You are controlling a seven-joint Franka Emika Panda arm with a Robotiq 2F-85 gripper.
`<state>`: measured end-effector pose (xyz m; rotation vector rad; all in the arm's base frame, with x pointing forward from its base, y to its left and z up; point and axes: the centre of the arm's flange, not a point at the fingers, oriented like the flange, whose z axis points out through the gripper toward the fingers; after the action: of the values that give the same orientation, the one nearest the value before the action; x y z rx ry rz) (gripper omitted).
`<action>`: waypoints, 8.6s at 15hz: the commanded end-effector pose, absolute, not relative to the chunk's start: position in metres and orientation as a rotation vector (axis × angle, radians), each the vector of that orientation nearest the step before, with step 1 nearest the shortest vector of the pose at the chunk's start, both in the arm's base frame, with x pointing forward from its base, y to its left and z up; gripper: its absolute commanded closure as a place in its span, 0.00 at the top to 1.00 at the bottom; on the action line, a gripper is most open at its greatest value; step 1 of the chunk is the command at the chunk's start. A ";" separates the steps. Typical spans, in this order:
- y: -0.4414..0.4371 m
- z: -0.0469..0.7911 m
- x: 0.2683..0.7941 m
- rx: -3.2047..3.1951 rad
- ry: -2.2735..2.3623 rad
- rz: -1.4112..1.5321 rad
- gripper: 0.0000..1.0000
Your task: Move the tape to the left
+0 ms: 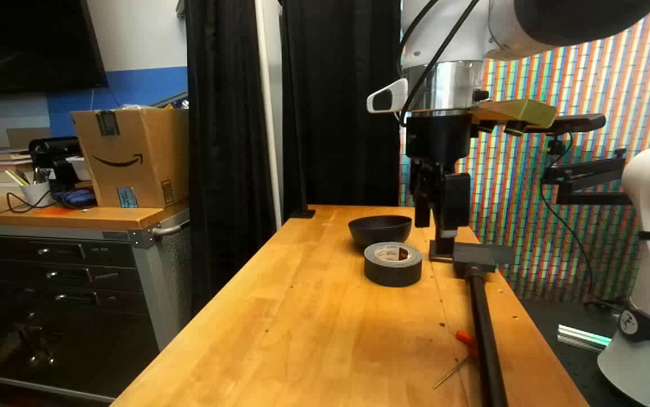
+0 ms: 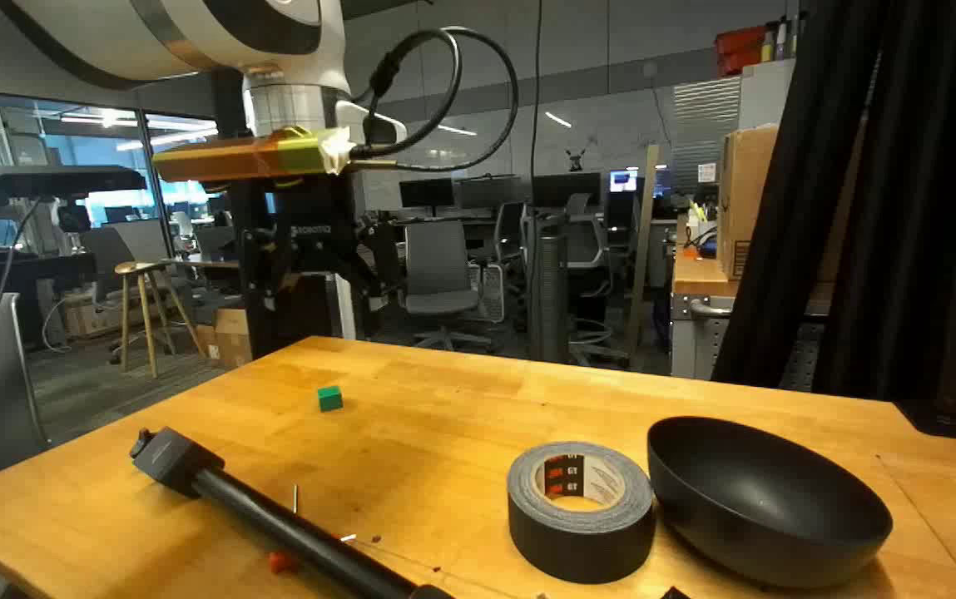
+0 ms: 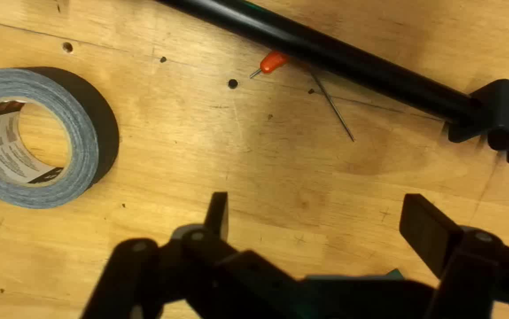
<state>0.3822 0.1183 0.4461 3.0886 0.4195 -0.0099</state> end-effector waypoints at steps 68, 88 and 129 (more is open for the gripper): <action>-0.053 0.336 0.455 3.174 0.628 -0.326 1.00; -0.058 0.305 0.458 3.182 0.764 -0.418 1.00; 0.236 0.322 0.410 2.713 1.370 -0.532 0.08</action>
<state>0.4127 0.2080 0.3046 2.7527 1.2583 -0.5311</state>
